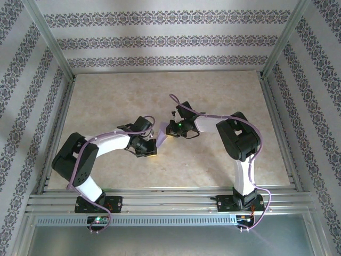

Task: Fold a paper plane with a square sheet of paper (pick it up from the middle)
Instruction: Fold the wing for the fifth time at the center of the table.

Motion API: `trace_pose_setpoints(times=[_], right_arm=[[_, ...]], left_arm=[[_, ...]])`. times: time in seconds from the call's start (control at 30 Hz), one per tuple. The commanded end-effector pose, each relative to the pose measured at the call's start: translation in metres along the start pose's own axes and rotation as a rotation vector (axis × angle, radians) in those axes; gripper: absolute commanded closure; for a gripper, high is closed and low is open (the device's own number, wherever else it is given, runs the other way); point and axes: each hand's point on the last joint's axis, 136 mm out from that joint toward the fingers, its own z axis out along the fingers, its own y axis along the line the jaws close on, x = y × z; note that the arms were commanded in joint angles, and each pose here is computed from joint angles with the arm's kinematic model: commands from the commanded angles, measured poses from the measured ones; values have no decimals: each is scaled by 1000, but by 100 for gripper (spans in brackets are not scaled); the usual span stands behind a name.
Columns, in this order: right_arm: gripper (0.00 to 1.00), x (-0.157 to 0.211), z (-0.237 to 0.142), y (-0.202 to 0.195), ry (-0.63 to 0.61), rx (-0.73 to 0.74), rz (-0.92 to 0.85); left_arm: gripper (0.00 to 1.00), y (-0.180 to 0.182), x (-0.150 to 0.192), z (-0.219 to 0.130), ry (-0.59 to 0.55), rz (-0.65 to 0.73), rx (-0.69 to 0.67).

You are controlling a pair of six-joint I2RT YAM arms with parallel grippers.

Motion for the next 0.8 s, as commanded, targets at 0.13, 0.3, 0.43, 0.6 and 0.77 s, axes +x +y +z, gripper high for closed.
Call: trace_pose_setpoints(times=[0.13,0.3,0.43,0.6,0.77], right_arm=[[94,-12,-38,42,-74,-67,-112],[74,-6,-56,39,-140,19,-59],[54,9,-61,34,-177,129,-29],[43,16,-56,36,-215,309,-18],[41,12,-42,27,-253,509,27]], left_arm=[[82,-14,-54,-69,-265,-33,107],[59,20,-64,-85,-352,-136,89],[41,45,-67,-84,-370,-197,73],[16,75,-70,-86,-410,-192,-24],[2,99,-77,-100,-490,-156,-153]])
